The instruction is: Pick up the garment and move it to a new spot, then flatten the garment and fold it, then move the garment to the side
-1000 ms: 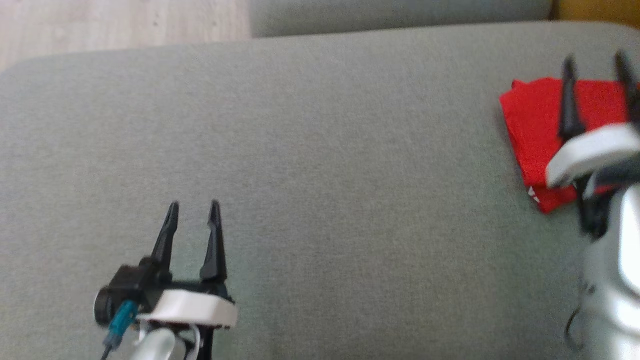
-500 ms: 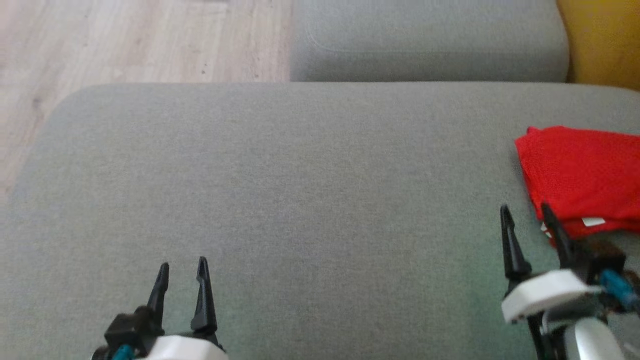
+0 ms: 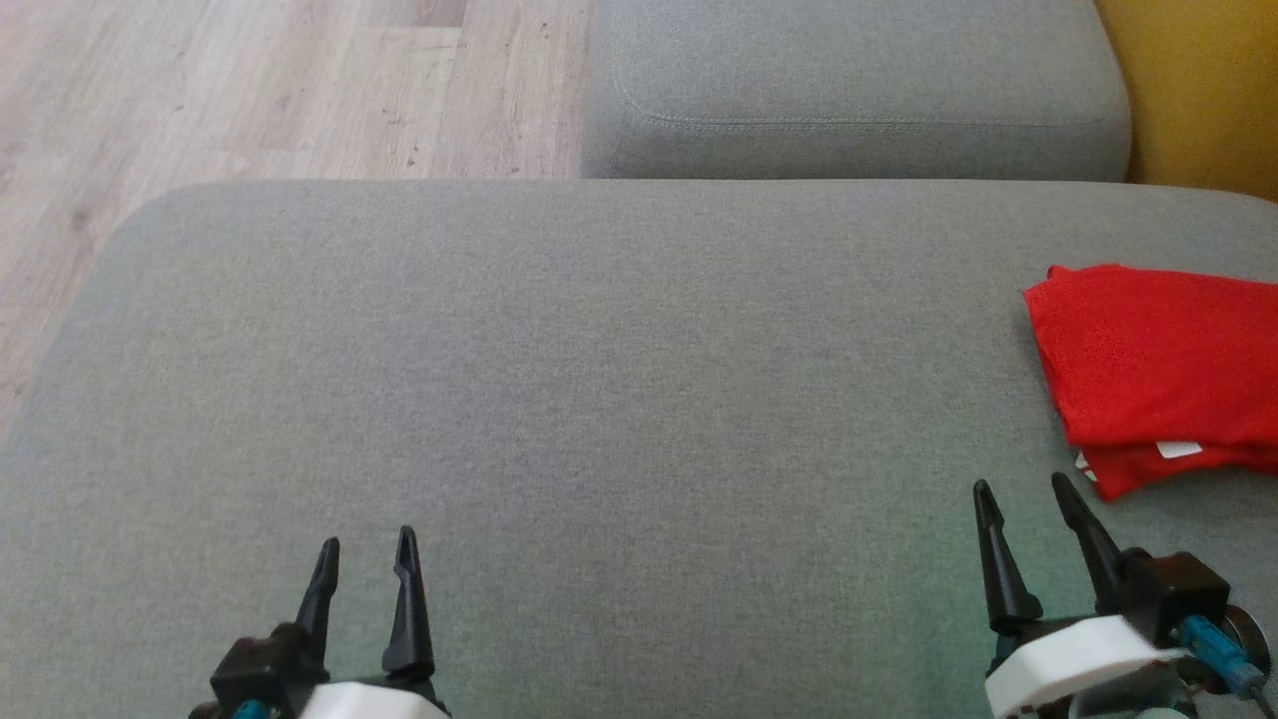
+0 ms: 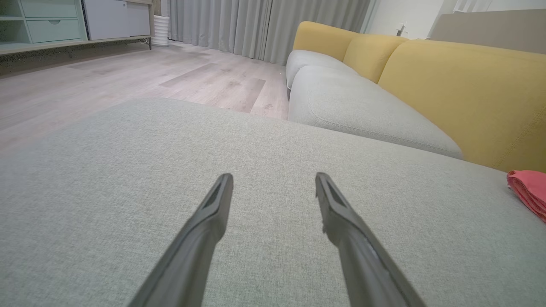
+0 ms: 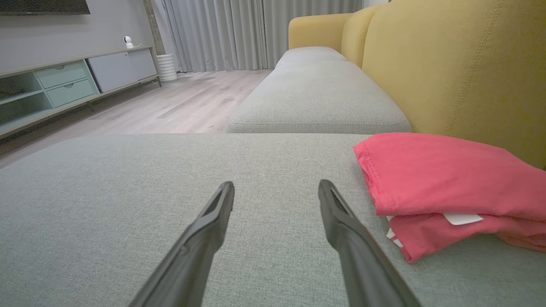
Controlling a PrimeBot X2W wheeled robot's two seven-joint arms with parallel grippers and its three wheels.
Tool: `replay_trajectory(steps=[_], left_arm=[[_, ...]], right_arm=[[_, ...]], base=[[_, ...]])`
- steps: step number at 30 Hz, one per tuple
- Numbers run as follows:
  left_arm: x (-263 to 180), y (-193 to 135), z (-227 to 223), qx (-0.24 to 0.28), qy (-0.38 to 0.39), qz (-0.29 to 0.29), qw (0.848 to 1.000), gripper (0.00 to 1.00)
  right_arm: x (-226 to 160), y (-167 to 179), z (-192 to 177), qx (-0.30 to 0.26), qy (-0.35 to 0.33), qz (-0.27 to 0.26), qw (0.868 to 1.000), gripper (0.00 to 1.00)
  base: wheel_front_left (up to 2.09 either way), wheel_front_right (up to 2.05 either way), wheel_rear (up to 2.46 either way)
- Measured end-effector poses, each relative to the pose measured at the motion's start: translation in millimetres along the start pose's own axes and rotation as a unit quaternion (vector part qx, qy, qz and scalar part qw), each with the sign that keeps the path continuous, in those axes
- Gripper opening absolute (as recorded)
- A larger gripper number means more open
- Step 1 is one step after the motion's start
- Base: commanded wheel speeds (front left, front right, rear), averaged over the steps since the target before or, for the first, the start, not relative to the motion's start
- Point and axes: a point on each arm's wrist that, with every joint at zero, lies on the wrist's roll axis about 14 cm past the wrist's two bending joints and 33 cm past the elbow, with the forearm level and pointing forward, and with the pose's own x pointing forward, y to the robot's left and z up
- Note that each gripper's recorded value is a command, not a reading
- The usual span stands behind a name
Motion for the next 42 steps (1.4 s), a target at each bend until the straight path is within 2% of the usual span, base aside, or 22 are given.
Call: replay_trajectory(steps=[13,14,22,42], left_arm=[[1.8,-7.5,-1.5,0.002,0.007,-0.014,1.0,1.0],[2.0,-7.9,-2.4,0.0,0.009,-0.014,1.0,0.0],[-16.6,5.6,-48.4,-0.004,0.079,0.016,0.997,0.0],[-7.1,10.3,-49.0,-0.104,0.101,0.031,0.989,0.0]], right_arm=[[-4.0,-4.4,0.9,0.005,-0.002,-0.008,1.0,1.0],[-4.3,-4.8,0.9,0.005,-0.002,-0.009,1.0,0.0],[-18.6,-8.4,-45.6,0.022,0.069,-0.019,0.997,0.0],[-19.1,-15.4,-44.3,0.147,0.059,-0.044,0.986,0.0]], base=[[0.0,0.0,0.0],[0.0,0.0,0.0],[0.0,0.0,0.0],[0.0,0.0,0.0]])
